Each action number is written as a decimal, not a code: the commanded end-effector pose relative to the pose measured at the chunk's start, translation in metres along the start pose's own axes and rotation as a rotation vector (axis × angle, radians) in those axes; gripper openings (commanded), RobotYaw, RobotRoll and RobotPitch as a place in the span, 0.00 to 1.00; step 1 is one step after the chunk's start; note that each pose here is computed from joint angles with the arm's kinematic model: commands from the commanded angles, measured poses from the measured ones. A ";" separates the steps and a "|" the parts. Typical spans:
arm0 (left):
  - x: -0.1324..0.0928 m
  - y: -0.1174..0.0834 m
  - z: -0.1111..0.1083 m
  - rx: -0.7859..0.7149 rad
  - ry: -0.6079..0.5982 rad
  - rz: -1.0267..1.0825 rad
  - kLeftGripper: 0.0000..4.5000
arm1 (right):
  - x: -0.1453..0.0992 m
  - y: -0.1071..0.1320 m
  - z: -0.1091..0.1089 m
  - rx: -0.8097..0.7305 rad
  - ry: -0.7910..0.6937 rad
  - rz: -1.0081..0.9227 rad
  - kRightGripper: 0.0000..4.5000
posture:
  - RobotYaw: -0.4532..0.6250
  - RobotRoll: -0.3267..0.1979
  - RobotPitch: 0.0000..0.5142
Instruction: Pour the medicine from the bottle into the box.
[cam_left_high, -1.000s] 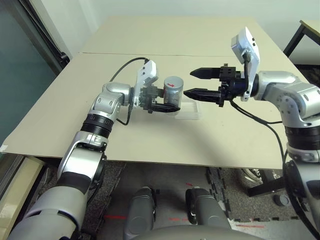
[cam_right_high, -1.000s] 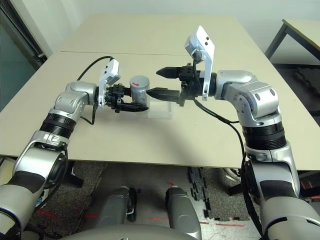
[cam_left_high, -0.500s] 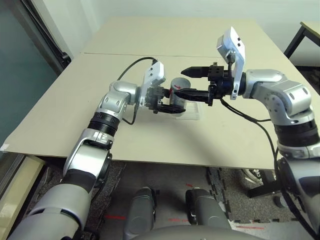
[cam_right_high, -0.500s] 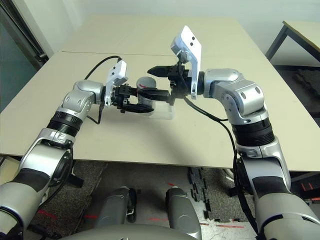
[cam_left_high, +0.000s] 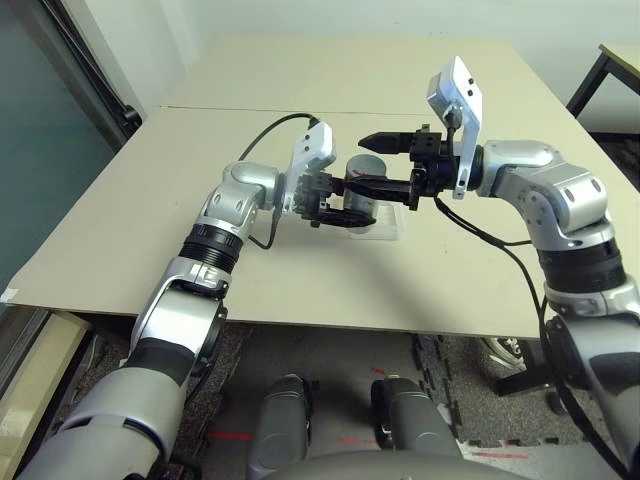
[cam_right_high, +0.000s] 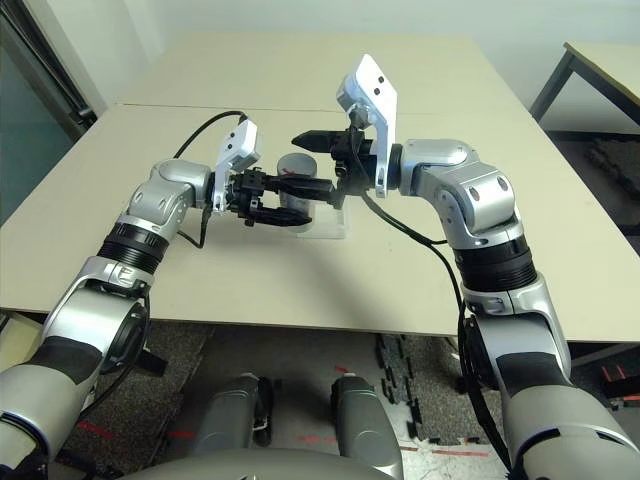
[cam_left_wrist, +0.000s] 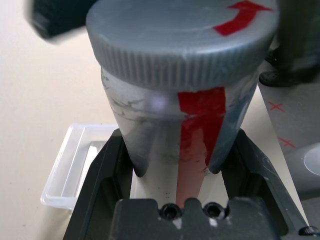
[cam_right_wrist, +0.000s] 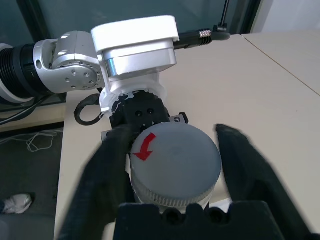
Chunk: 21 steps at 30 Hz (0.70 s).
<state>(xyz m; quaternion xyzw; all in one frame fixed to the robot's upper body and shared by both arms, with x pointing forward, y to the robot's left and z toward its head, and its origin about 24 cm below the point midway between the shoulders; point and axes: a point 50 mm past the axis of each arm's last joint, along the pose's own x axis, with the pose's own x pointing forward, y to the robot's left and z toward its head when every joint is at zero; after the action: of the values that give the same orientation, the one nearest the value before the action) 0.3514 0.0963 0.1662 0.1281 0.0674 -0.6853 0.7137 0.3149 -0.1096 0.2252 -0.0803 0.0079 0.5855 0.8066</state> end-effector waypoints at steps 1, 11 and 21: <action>-0.003 0.001 0.007 0.022 -0.016 0.007 0.60 | -0.001 0.002 -0.002 0.005 -0.016 0.014 0.57 | 0.42 0.62 0.12; 0.001 -0.006 0.019 0.046 -0.044 -0.040 0.60 | -0.002 0.005 0.004 0.037 -0.109 0.158 0.57 | 0.42 0.62 0.13; 0.012 -0.015 0.030 0.086 -0.028 -0.143 0.60 | 0.006 -0.006 0.019 -0.085 -0.066 0.470 0.57 | 0.42 0.62 0.14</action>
<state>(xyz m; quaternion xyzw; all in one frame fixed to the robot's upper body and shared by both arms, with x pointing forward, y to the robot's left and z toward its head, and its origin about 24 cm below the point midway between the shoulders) 0.3390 0.0869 0.1863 0.1299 0.0417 -0.7240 0.6762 0.3249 -0.1168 0.2437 -0.0747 -0.0202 0.7171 0.6927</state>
